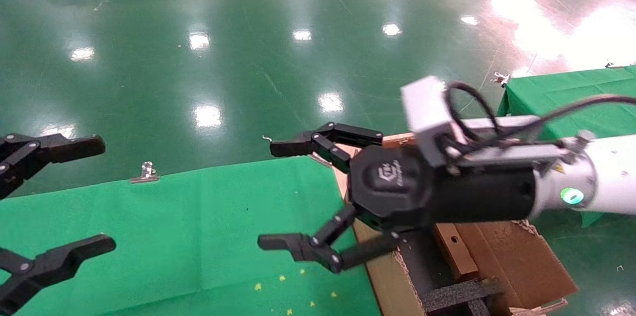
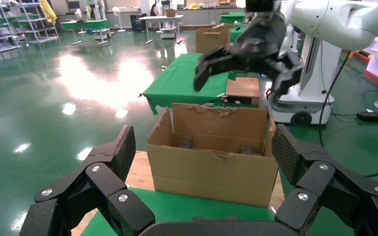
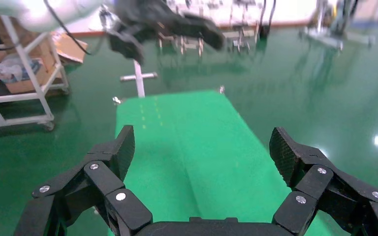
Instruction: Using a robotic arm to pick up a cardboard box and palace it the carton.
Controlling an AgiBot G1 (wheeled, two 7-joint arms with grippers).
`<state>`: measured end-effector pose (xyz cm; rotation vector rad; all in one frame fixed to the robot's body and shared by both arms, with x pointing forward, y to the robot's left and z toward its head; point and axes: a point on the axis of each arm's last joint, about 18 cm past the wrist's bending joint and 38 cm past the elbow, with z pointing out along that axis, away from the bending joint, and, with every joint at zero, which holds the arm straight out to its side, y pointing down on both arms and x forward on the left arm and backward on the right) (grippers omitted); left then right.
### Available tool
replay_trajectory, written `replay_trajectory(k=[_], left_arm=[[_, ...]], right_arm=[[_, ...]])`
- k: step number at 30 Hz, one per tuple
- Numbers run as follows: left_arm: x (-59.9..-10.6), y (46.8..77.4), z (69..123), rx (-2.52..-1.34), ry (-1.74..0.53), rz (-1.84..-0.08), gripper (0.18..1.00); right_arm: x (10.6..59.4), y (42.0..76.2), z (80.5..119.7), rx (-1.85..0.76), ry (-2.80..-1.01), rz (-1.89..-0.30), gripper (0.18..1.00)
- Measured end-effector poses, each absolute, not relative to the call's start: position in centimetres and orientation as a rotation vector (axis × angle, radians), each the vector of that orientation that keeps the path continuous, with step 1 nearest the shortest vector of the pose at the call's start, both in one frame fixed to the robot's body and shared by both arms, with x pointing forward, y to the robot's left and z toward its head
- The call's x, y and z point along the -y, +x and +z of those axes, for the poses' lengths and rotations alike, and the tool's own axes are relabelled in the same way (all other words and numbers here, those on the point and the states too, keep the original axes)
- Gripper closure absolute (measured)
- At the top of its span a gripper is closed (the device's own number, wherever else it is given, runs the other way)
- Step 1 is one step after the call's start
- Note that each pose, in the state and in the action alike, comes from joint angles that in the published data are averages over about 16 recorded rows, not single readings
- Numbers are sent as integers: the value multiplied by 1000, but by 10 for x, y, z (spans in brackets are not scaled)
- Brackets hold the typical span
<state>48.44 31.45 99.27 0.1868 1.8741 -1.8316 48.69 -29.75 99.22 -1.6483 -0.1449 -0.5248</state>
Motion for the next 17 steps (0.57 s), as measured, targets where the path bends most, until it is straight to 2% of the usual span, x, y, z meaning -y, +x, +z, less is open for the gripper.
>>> replay_trajectory(k=[8,17], left_arm=[[-314,484,993,-1874,187,-1832,184],[-315,484,993,-1873,187,-1832,184]], right_arm=[[304,472,992,244,-1579,-554,178],[304,470,992,255,-1568,-555,178]])
